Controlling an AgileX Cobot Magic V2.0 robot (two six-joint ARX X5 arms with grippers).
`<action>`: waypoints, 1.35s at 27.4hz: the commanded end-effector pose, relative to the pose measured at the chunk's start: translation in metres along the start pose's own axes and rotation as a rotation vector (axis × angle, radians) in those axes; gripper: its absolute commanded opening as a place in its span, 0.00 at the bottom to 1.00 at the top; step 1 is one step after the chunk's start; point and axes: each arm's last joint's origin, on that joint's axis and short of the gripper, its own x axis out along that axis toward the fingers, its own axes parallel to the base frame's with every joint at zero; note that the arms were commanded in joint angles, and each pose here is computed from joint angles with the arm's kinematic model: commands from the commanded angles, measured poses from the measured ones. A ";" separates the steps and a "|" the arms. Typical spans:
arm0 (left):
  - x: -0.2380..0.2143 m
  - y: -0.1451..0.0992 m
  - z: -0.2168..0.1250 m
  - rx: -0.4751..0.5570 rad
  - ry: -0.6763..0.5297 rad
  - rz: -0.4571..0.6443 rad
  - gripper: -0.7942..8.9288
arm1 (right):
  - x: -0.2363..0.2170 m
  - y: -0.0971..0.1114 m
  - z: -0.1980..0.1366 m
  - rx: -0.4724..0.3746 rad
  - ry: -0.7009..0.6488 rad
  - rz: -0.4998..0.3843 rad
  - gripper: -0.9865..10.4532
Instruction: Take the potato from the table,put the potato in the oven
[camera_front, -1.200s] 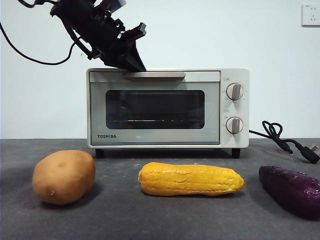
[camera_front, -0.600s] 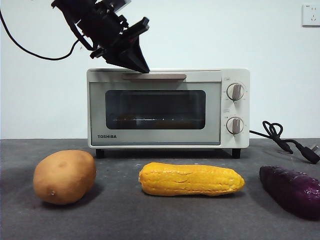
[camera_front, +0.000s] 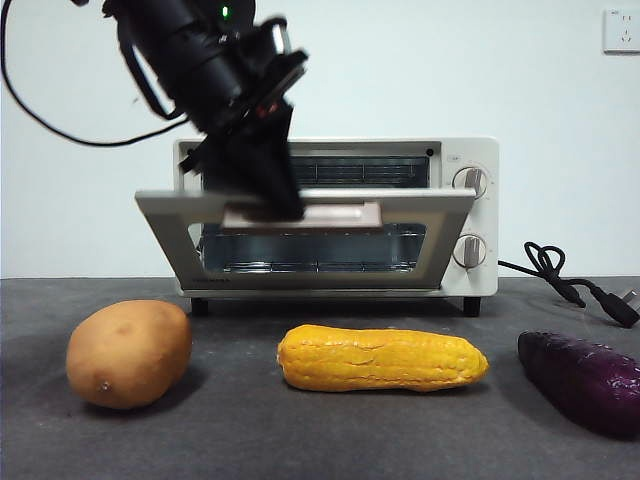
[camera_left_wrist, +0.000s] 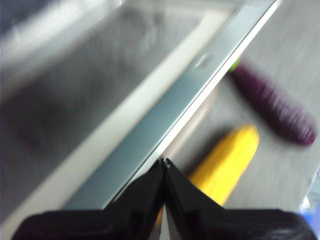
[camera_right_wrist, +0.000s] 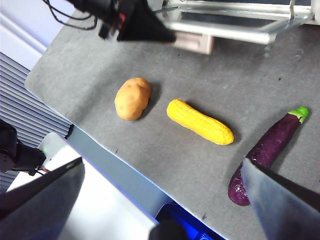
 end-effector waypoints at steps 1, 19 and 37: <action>0.006 0.004 -0.006 -0.009 0.048 0.024 0.07 | 0.000 0.001 0.000 0.000 -0.001 0.006 0.66; -0.026 -0.001 -0.007 -0.017 0.010 0.043 0.07 | 0.006 -0.001 0.003 0.017 0.027 0.022 0.66; -0.216 -0.063 -0.062 0.035 -0.410 0.177 0.07 | 0.105 0.024 0.043 -0.012 0.104 0.201 0.66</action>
